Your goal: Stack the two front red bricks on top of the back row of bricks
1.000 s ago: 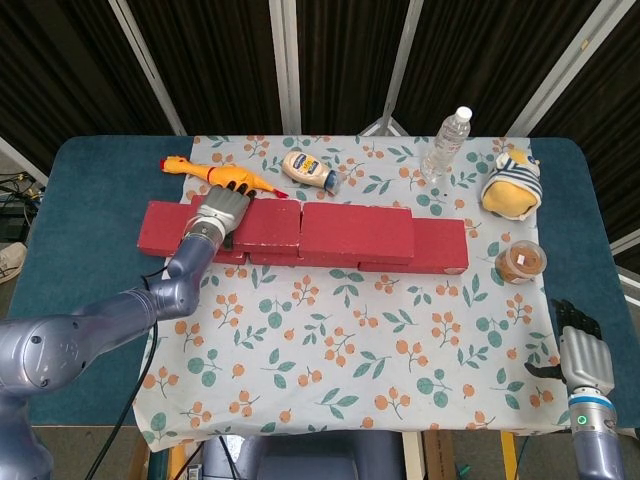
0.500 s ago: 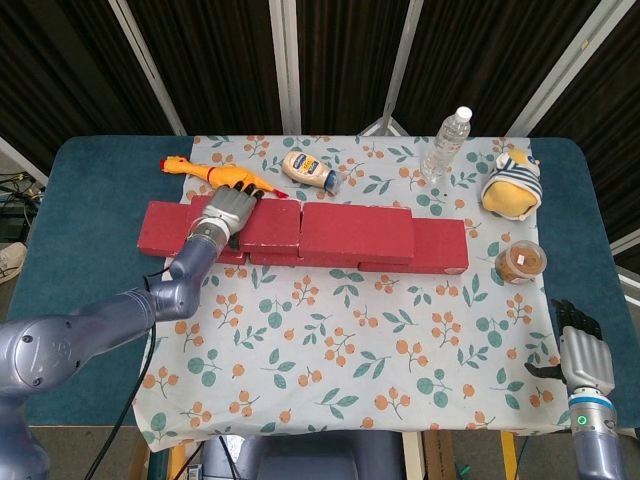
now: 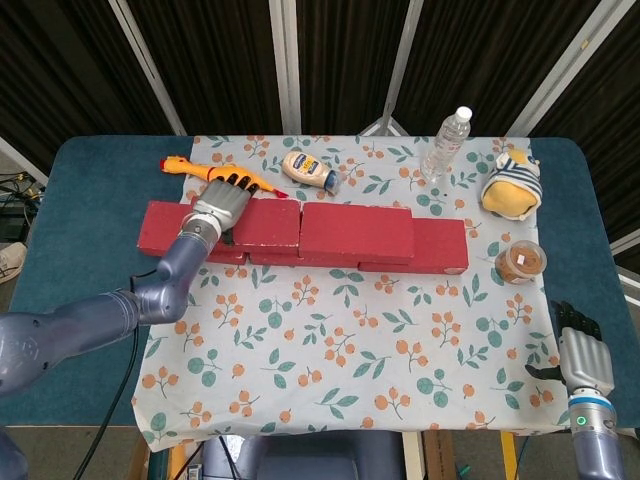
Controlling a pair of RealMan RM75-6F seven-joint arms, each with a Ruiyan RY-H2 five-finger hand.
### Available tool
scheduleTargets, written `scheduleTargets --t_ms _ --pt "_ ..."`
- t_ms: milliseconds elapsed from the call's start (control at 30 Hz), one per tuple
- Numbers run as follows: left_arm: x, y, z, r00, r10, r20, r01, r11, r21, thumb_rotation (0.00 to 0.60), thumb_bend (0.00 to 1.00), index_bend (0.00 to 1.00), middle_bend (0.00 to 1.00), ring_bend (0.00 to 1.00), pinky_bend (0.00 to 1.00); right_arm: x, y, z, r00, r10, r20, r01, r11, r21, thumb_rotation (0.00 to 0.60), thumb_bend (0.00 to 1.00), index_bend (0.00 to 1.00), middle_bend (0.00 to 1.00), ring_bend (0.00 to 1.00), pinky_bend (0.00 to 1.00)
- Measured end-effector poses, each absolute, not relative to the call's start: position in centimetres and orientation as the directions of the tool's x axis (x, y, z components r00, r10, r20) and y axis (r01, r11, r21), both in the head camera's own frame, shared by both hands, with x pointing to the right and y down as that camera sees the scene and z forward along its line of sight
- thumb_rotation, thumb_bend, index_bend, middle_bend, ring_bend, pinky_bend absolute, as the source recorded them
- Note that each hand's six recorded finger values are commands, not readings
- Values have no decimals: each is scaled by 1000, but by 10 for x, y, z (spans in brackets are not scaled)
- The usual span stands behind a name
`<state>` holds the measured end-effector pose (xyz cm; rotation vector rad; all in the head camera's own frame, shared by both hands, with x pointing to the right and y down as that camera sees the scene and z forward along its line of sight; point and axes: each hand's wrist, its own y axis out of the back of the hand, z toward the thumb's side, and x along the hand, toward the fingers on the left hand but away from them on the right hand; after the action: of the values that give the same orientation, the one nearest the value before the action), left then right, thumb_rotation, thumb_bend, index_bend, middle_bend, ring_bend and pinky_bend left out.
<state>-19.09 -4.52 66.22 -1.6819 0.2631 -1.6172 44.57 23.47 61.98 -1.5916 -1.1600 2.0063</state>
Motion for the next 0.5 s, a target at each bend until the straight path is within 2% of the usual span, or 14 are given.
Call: scheduleTargets --t_ms 167,500 --pt "-208 -49 644 170 -653 738 333 -667 -667 600 0 13 43 0 107 446 235 619 -324 687 -650 227 -611 -759 600 108 0 0 0 0" --pt "-276 -43 623 97 -690 717 287 -671 -684 600 0 166 124 0 106 446 234 617 -326 693 -643 229 -602 -765 600 108 0 0 0 0"
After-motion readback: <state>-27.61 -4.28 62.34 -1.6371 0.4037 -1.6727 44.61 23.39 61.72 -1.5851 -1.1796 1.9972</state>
